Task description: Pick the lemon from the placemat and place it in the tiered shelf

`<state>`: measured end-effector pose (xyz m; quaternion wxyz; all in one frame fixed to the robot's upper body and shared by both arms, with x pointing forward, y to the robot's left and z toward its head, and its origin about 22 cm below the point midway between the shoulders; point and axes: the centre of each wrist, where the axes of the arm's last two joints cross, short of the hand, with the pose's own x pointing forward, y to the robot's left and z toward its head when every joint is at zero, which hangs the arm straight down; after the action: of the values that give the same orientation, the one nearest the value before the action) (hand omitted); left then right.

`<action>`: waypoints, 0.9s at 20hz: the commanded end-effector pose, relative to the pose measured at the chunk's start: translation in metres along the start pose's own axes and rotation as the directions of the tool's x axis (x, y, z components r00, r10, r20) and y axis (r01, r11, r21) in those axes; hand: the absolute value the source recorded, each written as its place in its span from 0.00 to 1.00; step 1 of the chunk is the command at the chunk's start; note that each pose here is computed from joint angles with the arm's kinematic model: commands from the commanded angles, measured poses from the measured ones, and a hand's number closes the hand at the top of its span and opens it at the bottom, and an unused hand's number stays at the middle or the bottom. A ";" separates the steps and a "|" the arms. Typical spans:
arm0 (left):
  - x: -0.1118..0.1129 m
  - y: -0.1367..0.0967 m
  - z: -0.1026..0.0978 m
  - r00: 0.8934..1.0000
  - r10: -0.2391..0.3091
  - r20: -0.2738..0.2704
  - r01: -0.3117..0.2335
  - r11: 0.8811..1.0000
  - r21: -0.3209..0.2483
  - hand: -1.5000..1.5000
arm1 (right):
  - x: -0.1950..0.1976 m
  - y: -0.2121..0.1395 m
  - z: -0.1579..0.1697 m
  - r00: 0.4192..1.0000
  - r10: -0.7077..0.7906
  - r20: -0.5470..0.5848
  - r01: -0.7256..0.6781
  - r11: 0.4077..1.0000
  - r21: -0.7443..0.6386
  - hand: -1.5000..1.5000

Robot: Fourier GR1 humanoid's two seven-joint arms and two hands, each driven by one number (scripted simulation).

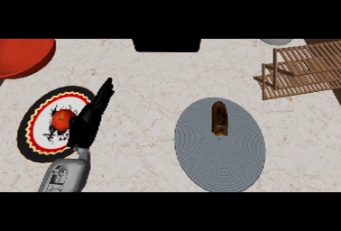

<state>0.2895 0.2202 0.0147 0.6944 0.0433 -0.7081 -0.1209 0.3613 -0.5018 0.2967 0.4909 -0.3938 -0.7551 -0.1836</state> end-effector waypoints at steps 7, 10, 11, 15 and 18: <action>0.005 0.017 0.002 1.000 -0.005 0.004 0.005 1.000 0.025 0.50 | 0.016 -0.149 -0.013 0.972 -0.012 -0.237 -0.014 0.994 -0.108 0.00; 0.012 0.005 0.008 1.000 -0.013 0.003 0.013 1.000 0.009 0.50 | 0.006 -0.184 -0.005 0.953 0.074 -0.293 -0.100 0.992 -0.072 0.00; 0.009 0.011 0.013 1.000 0.008 0.004 -0.008 1.000 0.014 0.50 | 0.017 -0.195 -0.005 0.954 0.085 -0.286 -0.109 0.992 -0.069 0.00; -0.003 0.007 0.016 1.000 0.006 -0.017 -0.005 1.000 0.026 0.50 | 0.002 -0.241 0.013 0.947 0.172 -0.270 -0.178 0.984 0.002 0.00; 0.016 0.011 -0.001 1.000 0.006 0.007 -0.006 1.000 0.027 0.50 | -0.006 -0.261 0.023 0.946 0.170 -0.276 -0.166 0.985 0.038 0.00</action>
<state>0.2805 0.2276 0.0200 0.6948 0.0494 -0.7091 -0.1098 0.1757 -0.6392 0.3158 0.5945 -0.4269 -0.6477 -0.2118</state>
